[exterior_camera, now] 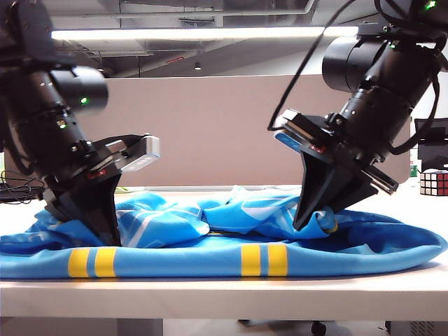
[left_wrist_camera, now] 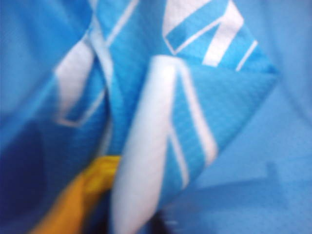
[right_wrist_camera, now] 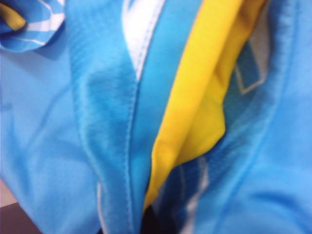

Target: Fold the bottom side of the soccer jersey horizontally towards the center, about one-third of the way, then fold the sleeve back towards the center, creating a straight line along the edge of the the soccer jersey, and finally fold the bottom of the soccer jersey up towards the top, creating a neat rectangle.

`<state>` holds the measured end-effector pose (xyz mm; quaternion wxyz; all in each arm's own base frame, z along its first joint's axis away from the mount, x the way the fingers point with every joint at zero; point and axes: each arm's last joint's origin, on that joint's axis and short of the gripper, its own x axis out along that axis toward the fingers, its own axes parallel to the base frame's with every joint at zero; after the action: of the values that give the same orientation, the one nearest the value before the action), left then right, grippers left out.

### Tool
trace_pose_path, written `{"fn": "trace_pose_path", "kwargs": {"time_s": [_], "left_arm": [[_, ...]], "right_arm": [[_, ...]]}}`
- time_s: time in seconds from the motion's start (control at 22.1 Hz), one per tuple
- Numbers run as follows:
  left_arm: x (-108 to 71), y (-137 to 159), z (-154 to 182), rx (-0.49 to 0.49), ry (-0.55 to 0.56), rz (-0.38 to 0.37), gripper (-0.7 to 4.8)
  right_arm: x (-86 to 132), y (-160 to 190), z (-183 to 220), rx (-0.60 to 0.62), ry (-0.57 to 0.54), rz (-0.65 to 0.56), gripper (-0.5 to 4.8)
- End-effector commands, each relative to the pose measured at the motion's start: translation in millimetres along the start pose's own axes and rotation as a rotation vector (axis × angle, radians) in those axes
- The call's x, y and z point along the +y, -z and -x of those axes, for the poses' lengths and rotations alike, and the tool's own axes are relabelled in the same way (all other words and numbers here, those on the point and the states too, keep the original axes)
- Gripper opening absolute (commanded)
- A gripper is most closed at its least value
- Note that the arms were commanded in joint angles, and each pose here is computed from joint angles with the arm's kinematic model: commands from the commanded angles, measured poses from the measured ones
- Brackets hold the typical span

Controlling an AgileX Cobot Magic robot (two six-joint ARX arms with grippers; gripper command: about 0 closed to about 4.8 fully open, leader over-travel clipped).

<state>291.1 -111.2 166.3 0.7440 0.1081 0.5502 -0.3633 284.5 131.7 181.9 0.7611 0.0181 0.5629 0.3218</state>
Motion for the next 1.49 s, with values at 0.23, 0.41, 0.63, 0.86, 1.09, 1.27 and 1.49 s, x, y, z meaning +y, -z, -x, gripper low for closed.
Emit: {"fn": "trace_pose_path", "kwargs": {"time_s": [0.23, 0.41, 0.63, 0.86, 1.09, 1.27, 1.49], "left_arm": [[-1.2, -8, 16, -0.118, -0.009, 0.057, 4.4], [-12.6, -10, 47, -0.21, -0.051, 0.039, 4.38], [-13.8, 15, 121, -0.362, -0.208, 0.193, 4.34], [12.9, 63, 147, -0.36, -0.209, 0.435, 4.34], [28.8, 94, 126, -0.336, -0.138, 0.571, 4.35], [31.9, 115, 100, -0.3, -0.114, 0.614, 4.35], [33.0, 130, 78, -0.28, -0.111, 0.652, 4.35]], "right_arm": [[6, -14, 16, -0.069, -0.041, 0.023, 2.8], [18, -15, 45, -0.151, -0.031, 0.041, 2.79], [24, 8, 111, -0.257, 0.15, -0.004, 2.74], [4, 45, 142, -0.343, 0.155, -0.165, 2.75], [-16, 70, 130, -0.323, 0.076, -0.273, 2.84], [-28, 88, 103, -0.294, 0.023, -0.351, 3.05], [-38, 109, 74, -0.283, -0.036, -0.451, 3.12]]}}
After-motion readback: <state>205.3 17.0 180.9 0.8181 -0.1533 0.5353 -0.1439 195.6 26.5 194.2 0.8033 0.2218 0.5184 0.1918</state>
